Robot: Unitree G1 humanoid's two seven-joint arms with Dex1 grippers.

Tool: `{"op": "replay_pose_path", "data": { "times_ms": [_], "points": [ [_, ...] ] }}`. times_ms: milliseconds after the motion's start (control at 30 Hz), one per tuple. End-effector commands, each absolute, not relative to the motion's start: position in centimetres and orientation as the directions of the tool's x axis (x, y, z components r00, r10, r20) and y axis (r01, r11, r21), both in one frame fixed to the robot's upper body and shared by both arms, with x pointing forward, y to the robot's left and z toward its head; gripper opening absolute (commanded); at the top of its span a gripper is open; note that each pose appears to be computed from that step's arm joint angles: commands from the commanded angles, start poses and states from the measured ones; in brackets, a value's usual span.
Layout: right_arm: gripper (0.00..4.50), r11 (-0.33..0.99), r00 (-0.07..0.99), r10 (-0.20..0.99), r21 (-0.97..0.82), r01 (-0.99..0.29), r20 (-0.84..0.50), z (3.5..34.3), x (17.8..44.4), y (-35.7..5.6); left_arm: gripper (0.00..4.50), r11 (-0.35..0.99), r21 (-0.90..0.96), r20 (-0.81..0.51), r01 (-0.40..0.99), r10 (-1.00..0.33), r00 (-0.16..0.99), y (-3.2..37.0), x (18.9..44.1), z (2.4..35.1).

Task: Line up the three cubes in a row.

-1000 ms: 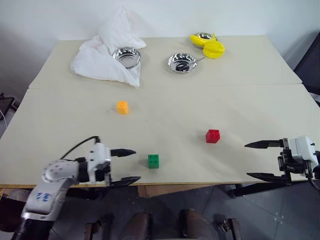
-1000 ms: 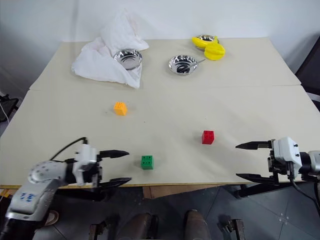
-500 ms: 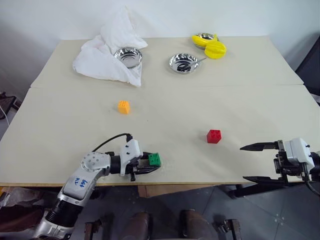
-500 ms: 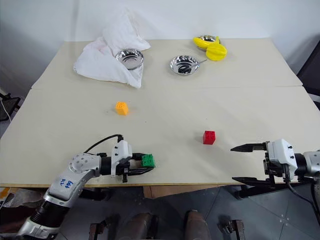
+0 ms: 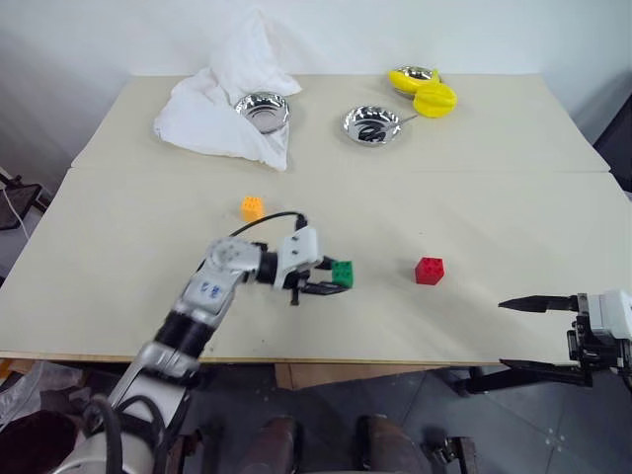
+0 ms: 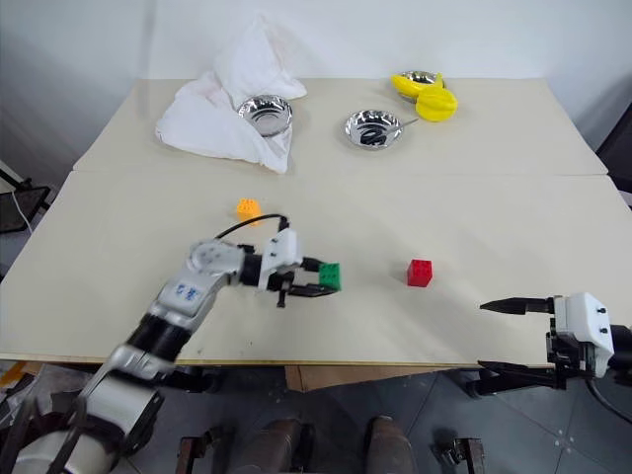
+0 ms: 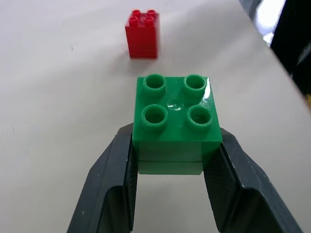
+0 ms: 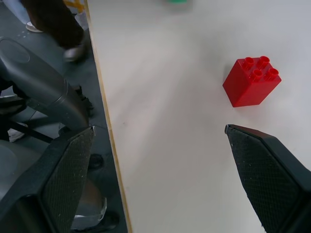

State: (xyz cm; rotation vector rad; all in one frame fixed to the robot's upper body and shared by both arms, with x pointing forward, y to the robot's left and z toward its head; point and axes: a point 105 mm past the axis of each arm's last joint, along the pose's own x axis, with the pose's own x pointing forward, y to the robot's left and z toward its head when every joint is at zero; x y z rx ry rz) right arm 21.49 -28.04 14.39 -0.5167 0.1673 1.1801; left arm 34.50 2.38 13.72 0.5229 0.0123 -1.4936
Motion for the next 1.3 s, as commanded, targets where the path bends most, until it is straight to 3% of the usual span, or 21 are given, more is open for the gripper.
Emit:
{"op": "replay_pose_path", "data": {
  "times_ms": [33, 467, 933, 1200, 1233, 1300],
  "points": [
    [4.50, 0.289, 0.409, 0.834, -0.339, -0.895, -0.369, 15.5, 21.1, -28.2, 1.50, -0.063, 0.347, -0.348, 0.936, -0.935, 0.066, 1.4, 35.7, 13.5],
    [4.50, 0.337, 0.450, 0.823, -0.339, -0.878, -0.348, 15.3, 19.9, -27.6, 1.50, -0.114, 0.281, -0.369, 0.953, -0.929, -0.002, -0.1, 36.7, 12.7],
    [4.50, 0.340, 0.452, 0.828, -0.345, -0.875, -0.332, 15.0, 20.2, -27.1, 1.50, -0.066, 0.307, -0.381, 0.949, -0.923, 0.059, -1.2, 37.5, 12.8],
    [4.50, 0.345, 0.458, 0.827, -0.349, -0.871, -0.326, 14.9, 20.4, -27.0, 1.50, -0.084, 0.252, -0.386, 0.964, -0.922, 0.021, -1.0, 37.1, 12.4],
    [4.50, 0.346, 0.459, 0.827, -0.350, -0.871, -0.325, 14.9, 20.4, -27.0, 2.25, -0.070, 0.261, -0.380, 0.963, -0.924, 0.036, -1.0, 37.3, 12.5],
    [4.50, 0.345, 0.459, 0.828, -0.352, -0.870, -0.323, 14.9, 20.5, -26.9, 2.80, -0.048, 0.282, -0.367, 0.958, -0.928, 0.061, -1.0, 37.6, 12.7]
  ]
}}
